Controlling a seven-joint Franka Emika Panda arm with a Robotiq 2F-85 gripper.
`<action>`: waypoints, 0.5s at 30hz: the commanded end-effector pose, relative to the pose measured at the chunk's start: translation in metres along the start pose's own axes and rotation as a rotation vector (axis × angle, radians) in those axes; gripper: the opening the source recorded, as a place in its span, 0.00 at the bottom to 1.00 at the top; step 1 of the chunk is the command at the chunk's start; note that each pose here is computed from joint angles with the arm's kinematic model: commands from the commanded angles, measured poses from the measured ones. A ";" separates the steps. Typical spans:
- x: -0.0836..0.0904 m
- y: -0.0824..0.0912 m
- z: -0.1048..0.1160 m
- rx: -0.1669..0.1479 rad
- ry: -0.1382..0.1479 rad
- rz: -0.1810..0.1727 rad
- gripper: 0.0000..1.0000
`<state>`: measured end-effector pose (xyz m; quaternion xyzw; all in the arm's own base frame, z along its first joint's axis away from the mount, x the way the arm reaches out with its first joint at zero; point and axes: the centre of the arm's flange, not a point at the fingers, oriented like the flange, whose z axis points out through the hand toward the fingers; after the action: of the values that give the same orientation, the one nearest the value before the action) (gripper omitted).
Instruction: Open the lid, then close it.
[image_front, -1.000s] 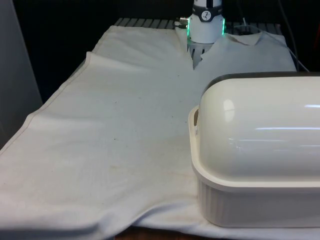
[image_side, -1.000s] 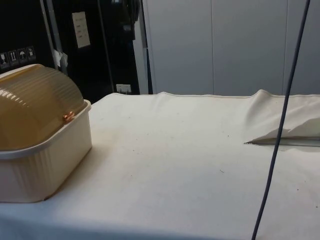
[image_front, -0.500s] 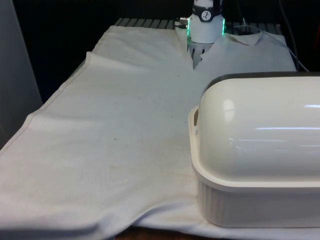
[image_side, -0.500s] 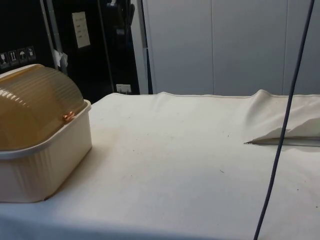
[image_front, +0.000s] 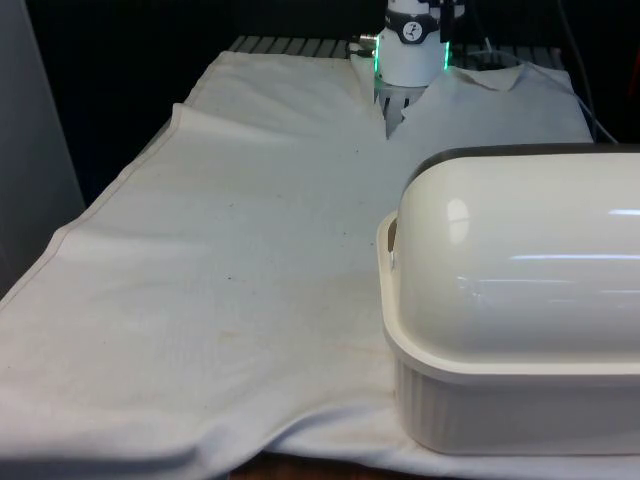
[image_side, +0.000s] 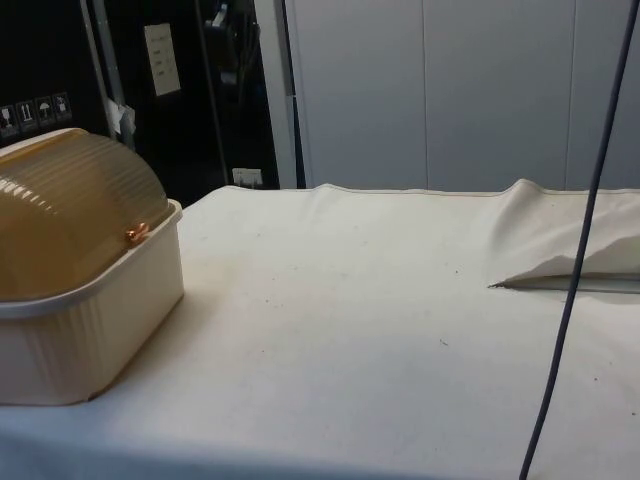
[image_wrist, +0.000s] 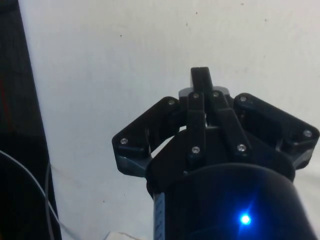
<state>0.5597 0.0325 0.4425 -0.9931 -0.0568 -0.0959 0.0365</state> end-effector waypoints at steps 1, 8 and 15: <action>0.000 -0.001 0.002 0.000 0.004 -0.004 0.00; -0.001 -0.012 0.020 0.009 0.038 -0.027 0.00; 0.000 -0.019 0.035 0.009 0.061 -0.042 0.00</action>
<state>0.5632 0.0519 0.4109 -0.9892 -0.0752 -0.1208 0.0357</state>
